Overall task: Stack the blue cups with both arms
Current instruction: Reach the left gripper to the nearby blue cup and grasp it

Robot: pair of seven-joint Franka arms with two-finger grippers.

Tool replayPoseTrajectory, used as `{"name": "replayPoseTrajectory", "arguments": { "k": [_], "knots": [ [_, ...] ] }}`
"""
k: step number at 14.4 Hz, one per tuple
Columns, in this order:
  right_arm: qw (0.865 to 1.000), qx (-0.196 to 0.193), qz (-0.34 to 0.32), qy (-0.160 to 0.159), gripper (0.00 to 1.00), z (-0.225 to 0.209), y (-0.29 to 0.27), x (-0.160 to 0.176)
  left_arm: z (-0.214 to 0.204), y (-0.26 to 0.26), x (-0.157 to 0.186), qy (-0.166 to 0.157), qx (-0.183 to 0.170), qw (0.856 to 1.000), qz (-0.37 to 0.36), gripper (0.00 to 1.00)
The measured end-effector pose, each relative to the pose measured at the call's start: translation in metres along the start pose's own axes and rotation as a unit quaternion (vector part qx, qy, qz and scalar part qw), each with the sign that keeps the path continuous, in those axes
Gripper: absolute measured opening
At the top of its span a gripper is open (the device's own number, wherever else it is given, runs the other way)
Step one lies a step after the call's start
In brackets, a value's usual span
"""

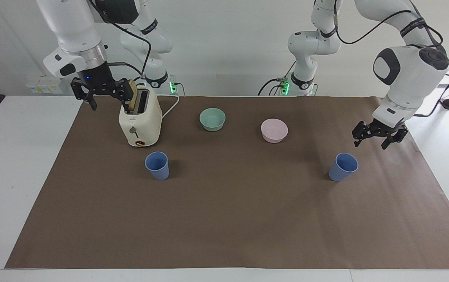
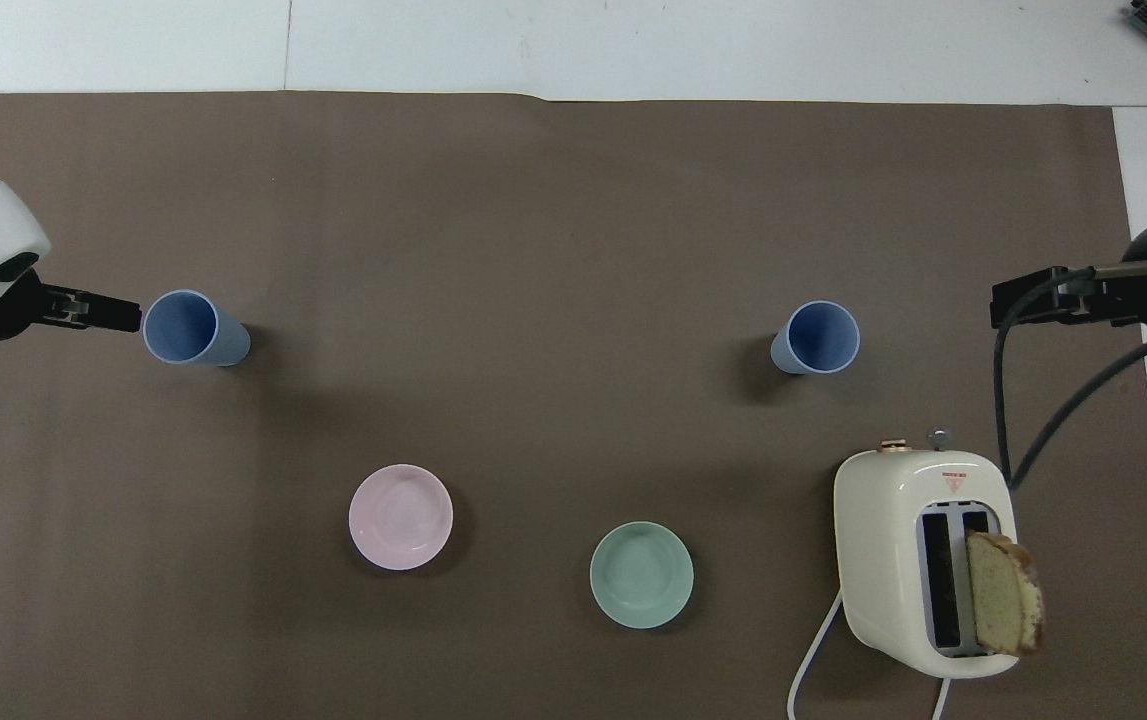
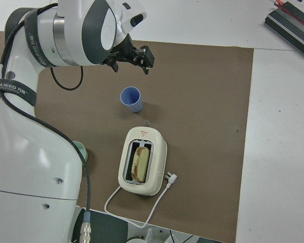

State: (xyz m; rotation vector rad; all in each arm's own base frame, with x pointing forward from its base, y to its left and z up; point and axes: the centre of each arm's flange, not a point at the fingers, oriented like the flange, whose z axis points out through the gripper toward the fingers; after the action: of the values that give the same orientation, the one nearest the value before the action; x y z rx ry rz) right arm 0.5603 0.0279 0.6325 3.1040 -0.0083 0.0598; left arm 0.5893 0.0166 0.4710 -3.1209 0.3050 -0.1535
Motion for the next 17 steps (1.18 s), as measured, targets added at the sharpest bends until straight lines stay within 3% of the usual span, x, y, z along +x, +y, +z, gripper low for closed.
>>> {"name": "replayPoseTrajectory", "arguments": {
  "k": [5, 10, 12, 13, 14, 17],
  "knots": [
    [1.000, 0.000, 0.000, 0.000, 1.00, 0.000, 0.000, 0.000, 0.061, 0.000, 0.014, 0.000, 0.003, 1.000, 0.001, 1.00],
    [1.000, 0.000, 0.000, 0.000, 1.00, 0.000, 0.000, 0.000, 0.095, 0.003, 0.002, 0.002, -0.004, 1.000, -0.009, 0.98],
    [1.000, 0.000, 0.000, 0.000, 1.00, 0.000, 0.000, 0.000, 0.102, 0.004, -0.002, -0.001, -0.007, 1.000, -0.022, 0.78],
    [1.000, 0.000, 0.000, 0.000, 1.00, 0.000, 0.000, 0.000, 0.104, 0.004, -0.003, -0.003, -0.008, 1.000, -0.026, 0.78],
    [1.000, 0.000, 0.000, 0.000, 1.00, 0.000, 0.000, 0.000, 0.104, 0.004, -0.003, -0.003, -0.008, 1.000, -0.029, 0.72],
    [1.000, 0.000, 0.000, 0.000, 1.00, 0.000, 0.000, 0.000, 0.104, 0.005, -0.003, -0.003, -0.008, 0.999, -0.031, 0.32]
  ]
}}
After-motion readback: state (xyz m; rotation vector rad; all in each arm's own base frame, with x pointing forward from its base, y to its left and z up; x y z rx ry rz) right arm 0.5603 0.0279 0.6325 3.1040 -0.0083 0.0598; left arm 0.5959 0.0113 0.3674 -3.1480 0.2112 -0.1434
